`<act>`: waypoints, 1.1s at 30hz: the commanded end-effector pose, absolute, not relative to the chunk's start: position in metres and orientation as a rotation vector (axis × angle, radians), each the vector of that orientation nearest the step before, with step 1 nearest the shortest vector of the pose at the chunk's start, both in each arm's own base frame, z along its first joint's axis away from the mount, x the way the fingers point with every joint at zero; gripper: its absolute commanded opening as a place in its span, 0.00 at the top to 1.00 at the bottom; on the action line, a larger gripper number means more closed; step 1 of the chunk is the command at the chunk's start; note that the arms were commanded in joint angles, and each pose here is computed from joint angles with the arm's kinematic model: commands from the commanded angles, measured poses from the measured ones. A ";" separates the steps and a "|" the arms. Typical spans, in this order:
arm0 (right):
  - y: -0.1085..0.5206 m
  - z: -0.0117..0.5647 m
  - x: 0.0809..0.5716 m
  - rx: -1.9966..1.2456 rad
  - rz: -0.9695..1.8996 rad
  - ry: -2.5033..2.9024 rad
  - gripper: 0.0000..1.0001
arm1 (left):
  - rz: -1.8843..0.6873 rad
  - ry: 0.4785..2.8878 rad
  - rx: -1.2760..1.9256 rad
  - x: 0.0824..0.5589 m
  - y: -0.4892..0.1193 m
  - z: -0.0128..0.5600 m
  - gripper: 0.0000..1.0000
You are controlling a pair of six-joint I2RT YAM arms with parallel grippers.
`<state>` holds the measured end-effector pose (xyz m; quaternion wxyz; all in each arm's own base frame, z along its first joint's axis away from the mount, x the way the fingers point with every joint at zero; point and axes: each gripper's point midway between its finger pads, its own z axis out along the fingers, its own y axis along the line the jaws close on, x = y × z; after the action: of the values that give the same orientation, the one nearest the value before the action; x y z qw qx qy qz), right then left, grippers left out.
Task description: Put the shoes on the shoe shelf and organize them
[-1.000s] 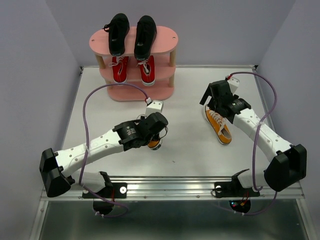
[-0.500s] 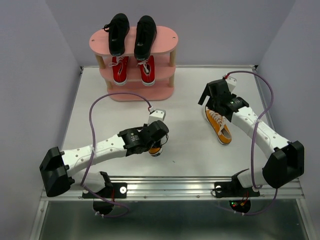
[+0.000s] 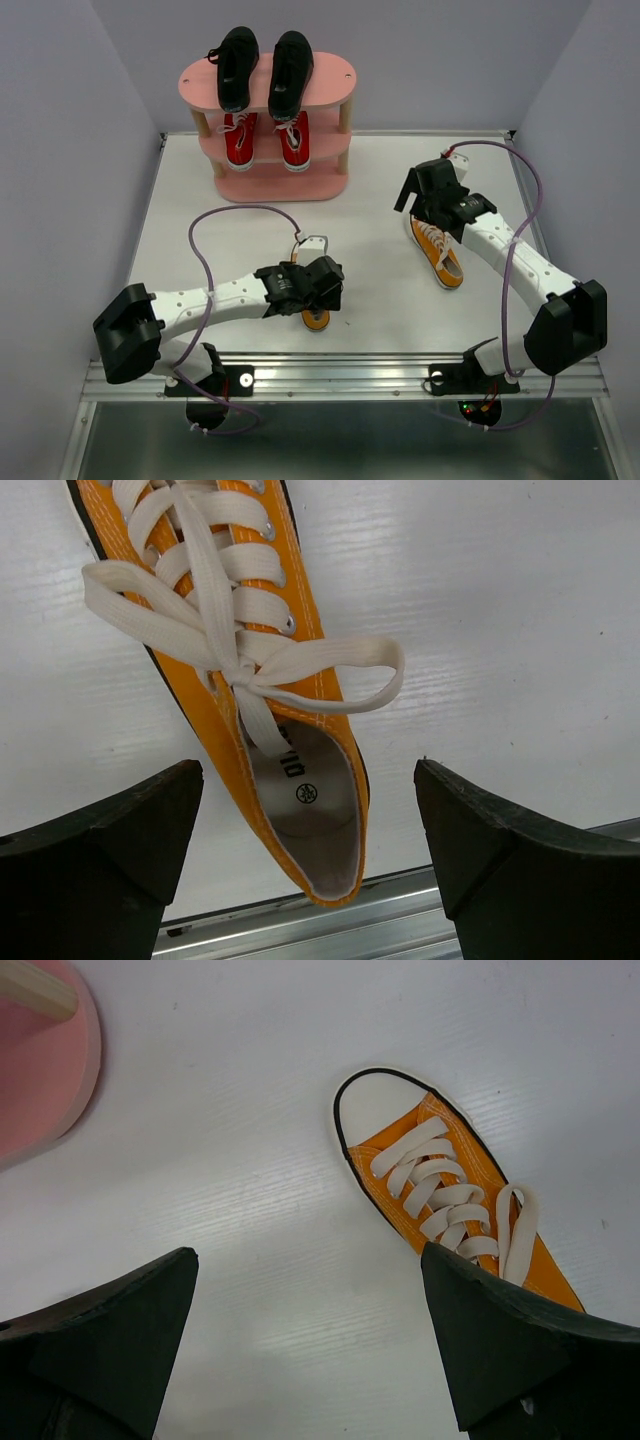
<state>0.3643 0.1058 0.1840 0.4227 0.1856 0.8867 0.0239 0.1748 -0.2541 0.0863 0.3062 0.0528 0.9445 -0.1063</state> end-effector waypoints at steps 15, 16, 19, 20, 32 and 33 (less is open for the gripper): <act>0.119 0.221 0.382 0.417 0.164 2.144 0.01 | -0.171 2.604 -0.043 0.148 -0.231 0.041 0.31; 0.120 0.221 0.382 0.417 0.165 2.143 0.01 | -0.167 2.605 -0.043 0.148 -0.230 0.039 0.35; 0.122 0.223 0.385 0.414 0.176 2.142 0.01 | -0.158 2.602 -0.043 0.148 -0.228 0.039 0.64; 0.123 0.222 0.385 0.413 0.175 2.147 0.01 | -0.152 2.596 -0.042 0.149 -0.228 0.040 0.75; 0.128 0.218 0.391 0.415 0.187 2.162 0.01 | -0.063 2.406 -0.103 0.174 -0.192 0.106 1.00; 0.128 0.218 0.392 0.417 0.187 2.162 0.01 | -0.074 2.384 -0.128 0.178 -0.186 0.118 1.00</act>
<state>0.3781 0.1234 0.1971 0.4250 0.1658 0.8881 0.0563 0.1556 -0.2138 0.0666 0.2935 -0.0240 0.9545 -0.0479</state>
